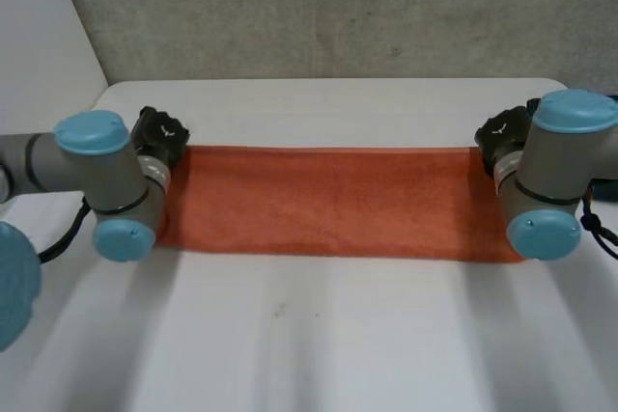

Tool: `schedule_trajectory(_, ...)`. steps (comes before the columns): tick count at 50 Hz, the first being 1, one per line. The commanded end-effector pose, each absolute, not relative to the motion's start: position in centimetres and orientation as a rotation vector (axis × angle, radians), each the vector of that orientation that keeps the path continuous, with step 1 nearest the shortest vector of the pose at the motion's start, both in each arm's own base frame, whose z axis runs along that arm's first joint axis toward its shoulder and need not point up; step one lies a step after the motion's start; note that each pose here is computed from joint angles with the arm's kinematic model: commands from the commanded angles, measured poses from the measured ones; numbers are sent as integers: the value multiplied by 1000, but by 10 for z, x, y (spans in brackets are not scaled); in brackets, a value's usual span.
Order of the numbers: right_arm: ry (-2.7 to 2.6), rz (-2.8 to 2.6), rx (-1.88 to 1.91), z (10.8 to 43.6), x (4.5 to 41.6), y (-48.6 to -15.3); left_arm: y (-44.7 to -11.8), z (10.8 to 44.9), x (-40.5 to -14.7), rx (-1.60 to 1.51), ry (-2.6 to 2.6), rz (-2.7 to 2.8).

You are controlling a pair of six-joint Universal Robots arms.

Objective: Fold the laundry.

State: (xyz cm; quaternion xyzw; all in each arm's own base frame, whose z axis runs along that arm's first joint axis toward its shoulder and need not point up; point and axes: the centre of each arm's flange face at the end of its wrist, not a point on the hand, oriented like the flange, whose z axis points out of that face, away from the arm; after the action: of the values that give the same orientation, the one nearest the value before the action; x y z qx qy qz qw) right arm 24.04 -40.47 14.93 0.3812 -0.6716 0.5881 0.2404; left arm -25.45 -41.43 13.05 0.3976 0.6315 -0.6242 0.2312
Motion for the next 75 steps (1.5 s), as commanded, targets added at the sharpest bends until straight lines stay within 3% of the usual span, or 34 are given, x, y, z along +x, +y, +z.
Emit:
schedule_trajectory(1, -1853, 1608, 950, 141, 243, -416, -422, 125, -264, 1039, 1726, -1708)
schedule_trajectory(5, -1884, 1717, 838, 162, 240, -415, -409, 122, -275, 1059, 1743, -1696)
schedule_trajectory(8, -1903, 1824, 748, 198, 235, -405, -397, 117, -274, 1090, 1770, -1665)
schedule_trajectory(11, -1908, 1900, 715, 228, 231, -386, -383, 136, -268, 1090, 1766, -1681)
schedule_trajectory(15, -1915, 1933, 797, 246, 228, -358, -362, 153, -263, 1072, 1795, -1750)
schedule_trajectory(22, -2172, 1710, 964, 219, 203, -315, -318, 171, -255, 1078, 1924, -1881)
schedule_trajectory(28, -2382, 1530, 994, 184, 184, -296, -294, 165, -244, 1071, 2032, -1917)
schedule_trajectory(44, -2412, 1567, 916, 131, 161, -325, -290, 157, -240, 1039, 2000, -1964)
schedule_trajectory(75, -2419, 1600, 951, 121, 164, -332, -289, 155, -239, 1044, 2006, -1959)
